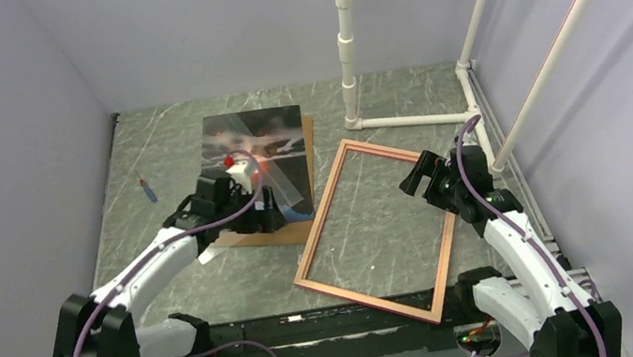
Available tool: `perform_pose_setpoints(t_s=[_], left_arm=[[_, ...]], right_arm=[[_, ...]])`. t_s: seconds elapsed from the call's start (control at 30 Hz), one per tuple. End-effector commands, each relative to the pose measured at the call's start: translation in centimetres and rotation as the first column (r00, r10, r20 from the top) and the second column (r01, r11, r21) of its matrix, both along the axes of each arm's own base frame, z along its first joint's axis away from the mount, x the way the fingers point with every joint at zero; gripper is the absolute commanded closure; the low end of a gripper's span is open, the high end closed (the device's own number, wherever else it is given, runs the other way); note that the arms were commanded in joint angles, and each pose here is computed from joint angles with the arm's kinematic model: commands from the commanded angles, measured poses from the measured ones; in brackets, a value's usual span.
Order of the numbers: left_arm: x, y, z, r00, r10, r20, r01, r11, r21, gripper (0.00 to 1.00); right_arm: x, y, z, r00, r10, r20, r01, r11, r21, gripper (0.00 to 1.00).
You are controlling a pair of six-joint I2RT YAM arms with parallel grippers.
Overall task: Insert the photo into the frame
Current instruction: Adjust the photo frame at the center of the board.
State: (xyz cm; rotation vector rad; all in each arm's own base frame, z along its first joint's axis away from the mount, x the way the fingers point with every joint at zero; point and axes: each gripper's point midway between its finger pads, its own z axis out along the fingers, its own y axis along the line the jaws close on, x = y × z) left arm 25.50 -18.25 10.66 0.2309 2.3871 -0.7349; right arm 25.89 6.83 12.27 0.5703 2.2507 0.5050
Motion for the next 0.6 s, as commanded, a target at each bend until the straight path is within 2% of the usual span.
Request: perform_pose_setpoints(t_s=[0.0,0.27,0.57], left_arm=[[-0.6,-3.8,0.3,0.989,-0.144,-0.018,0.144,0.990,-0.004,0.01],[-2.2,-8.4,-2.0,0.963,-0.254,-0.087,0.263,0.958,0.114,0.08],[-3.4,-10.2,-6.1,0.959,-0.231,-0.166,0.273,0.914,0.301,0.18]], right_arm=[[-0.8,-0.1,0.2,0.999,0.000,-0.055,0.000,1.000,-0.005,0.00],[-1.3,0.1,-0.2,0.994,0.024,-0.104,-0.024,1.000,-0.006,0.00],[-2.1,0.2,0.4,0.995,0.035,-0.097,-0.035,0.999,0.003,0.00]])
